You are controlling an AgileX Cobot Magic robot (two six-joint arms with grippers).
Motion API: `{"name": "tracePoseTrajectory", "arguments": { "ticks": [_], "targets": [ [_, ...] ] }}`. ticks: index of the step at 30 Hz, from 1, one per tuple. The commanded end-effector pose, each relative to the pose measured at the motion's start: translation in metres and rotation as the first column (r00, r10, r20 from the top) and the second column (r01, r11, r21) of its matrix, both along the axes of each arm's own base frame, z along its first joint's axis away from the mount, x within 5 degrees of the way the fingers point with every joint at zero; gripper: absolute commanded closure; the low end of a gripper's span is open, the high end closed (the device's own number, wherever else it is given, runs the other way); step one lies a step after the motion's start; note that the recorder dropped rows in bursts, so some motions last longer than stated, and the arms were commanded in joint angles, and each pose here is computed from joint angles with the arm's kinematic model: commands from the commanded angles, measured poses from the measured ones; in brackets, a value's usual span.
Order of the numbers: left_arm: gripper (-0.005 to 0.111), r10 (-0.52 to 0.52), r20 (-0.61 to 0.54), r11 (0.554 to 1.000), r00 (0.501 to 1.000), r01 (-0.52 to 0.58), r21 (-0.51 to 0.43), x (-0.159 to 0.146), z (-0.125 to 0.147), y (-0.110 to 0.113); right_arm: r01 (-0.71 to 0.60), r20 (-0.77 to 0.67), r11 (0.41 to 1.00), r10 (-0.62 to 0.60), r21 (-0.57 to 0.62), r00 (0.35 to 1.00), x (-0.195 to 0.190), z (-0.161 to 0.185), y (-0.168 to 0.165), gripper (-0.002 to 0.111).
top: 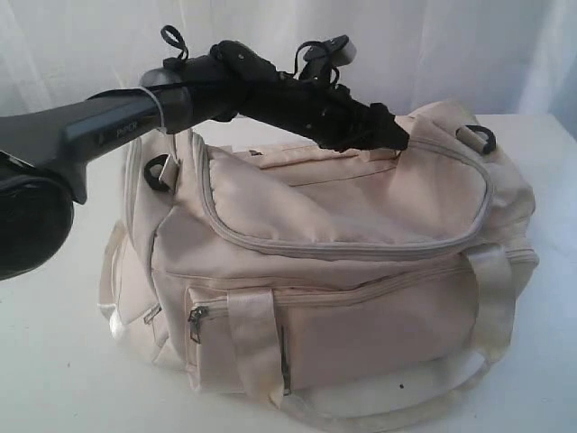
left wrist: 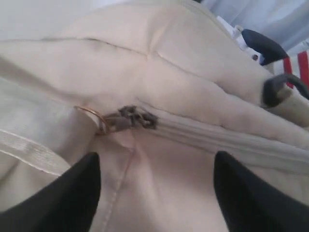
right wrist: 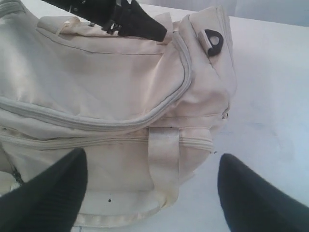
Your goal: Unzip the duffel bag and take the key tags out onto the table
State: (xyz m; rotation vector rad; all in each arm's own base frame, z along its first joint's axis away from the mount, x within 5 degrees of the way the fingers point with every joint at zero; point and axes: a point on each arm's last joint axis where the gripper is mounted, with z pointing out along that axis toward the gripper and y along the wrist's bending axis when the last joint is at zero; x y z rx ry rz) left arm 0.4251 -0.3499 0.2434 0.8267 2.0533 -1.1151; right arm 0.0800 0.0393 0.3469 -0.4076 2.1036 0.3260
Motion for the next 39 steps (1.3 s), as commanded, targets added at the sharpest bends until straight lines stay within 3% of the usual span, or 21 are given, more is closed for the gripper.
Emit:
{"name": "tracePoseTrajectory", "arguments": {
  "ticks": [1,10,16,21,24,33,39],
  "targets": [
    [0.033,0.111,0.002,0.994,0.994,-0.111,-0.009,0.011,-0.009,-0.001,-0.016,0.024,1.000,0.016,0.004,1.000,0.000,0.001,0.001,0.038],
    [0.034,0.187,0.020,0.982,0.982,-0.187,0.015,0.019,-0.047,-0.013,-0.057,0.028,0.998,0.057,-0.003,0.998,-0.002,0.001,0.004,0.038],
    [0.054,0.276,0.068,0.961,0.959,-0.273,-0.051,0.018,-0.041,-0.024,-0.056,0.029,0.998,0.057,-0.005,0.998,-0.001,0.001,0.004,0.038],
    [0.085,0.259,0.126,0.964,0.958,-0.249,-0.088,0.019,-0.019,-0.026,-0.056,0.030,0.998,0.056,-0.007,0.998,-0.001,0.001,0.004,0.038],
    [0.107,0.211,0.221,0.977,0.952,-0.201,-0.070,0.016,0.003,-0.025,-0.055,0.031,0.998,0.055,-0.009,0.998,-0.001,0.001,0.004,0.038],
    [0.107,0.079,0.392,0.995,0.917,-0.098,0.027,-0.002,0.055,-0.014,0.033,0.033,0.999,-0.032,-0.015,0.999,0.002,0.001,-0.002,0.038],
    [0.107,0.023,0.426,0.998,0.904,-0.048,0.049,-0.016,0.086,-0.007,0.134,0.004,0.990,-0.134,-0.051,0.991,0.023,-0.004,-0.002,0.056]
  ]
}}
